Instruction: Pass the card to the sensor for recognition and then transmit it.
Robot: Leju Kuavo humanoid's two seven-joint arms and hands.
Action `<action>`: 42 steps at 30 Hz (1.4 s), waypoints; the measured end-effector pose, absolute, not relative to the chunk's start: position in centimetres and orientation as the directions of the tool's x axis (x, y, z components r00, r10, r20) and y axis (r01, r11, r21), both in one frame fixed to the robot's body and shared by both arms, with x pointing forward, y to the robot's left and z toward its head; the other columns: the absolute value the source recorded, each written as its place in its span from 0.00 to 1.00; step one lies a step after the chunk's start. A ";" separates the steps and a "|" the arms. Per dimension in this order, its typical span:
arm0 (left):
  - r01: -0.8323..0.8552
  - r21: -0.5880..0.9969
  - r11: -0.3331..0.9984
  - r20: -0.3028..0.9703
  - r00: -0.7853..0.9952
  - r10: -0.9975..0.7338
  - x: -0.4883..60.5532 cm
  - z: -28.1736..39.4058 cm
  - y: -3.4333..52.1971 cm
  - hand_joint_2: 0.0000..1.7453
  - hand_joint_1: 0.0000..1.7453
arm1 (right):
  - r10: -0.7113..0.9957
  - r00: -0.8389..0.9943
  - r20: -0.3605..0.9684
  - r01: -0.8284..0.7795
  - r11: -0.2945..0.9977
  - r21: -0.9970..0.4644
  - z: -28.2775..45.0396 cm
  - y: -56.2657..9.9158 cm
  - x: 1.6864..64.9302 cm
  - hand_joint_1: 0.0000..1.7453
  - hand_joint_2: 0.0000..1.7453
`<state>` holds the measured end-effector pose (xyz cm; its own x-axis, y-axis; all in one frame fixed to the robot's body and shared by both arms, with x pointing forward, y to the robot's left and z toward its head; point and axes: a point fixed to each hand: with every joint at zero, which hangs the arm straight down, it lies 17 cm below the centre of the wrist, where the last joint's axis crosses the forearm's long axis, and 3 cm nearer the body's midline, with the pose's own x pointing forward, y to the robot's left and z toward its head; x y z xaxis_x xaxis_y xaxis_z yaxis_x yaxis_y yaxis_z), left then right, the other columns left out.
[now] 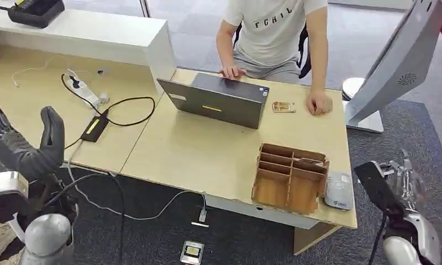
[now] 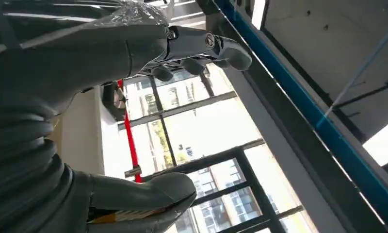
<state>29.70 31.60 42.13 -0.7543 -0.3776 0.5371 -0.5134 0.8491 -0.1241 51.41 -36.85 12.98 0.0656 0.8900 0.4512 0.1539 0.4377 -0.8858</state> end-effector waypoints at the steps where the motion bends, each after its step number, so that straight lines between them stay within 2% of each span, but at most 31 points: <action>1: -0.511 -0.130 0.850 0.526 -0.762 -0.378 29.6 42.5 31.5 1.00 0.00 | 0.885 0.072 0.461 0.144 0.448 -0.882 12.1 -36.5 51.4 1.00 1.00; 7: -0.514 -0.136 0.847 0.473 -0.785 -0.400 28.7 44.3 31.2 1.00 0.00 | 0.871 0.114 0.478 0.090 0.470 -0.878 8.1 -35.0 51.6 1.00 1.00; 17: -0.487 -0.139 0.862 0.392 -0.827 -0.404 27.5 46.5 29.7 1.00 0.00 | 0.904 0.220 0.366 0.006 0.374 -0.927 4.4 -36.5 52.5 1.00 1.00; 28: -0.486 -0.146 0.862 0.375 -0.833 -0.406 26.7 47.1 29.5 1.00 0.00 | 0.899 0.336 0.279 -0.024 0.304 -0.952 2.0 -40.6 51.6 1.00 1.00; 35: -0.480 -0.153 0.864 0.374 -0.838 -0.399 26.6 47.2 29.6 1.00 0.00 | 0.902 0.336 0.272 -0.012 0.293 -0.956 2.1 -41.4 51.6 1.00 1.00; 42: -0.458 -0.165 0.874 0.367 -0.851 -0.376 26.5 47.2 29.4 1.00 0.00 | 0.919 0.261 0.294 0.037 0.295 -0.955 4.3 -39.8 53.0 1.00 1.00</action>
<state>26.50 29.39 47.24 -0.8508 -0.3761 0.3670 -0.4575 0.8737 -0.1652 52.98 -39.76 4.32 0.2614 0.9193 0.2943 0.0371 0.2951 -0.9548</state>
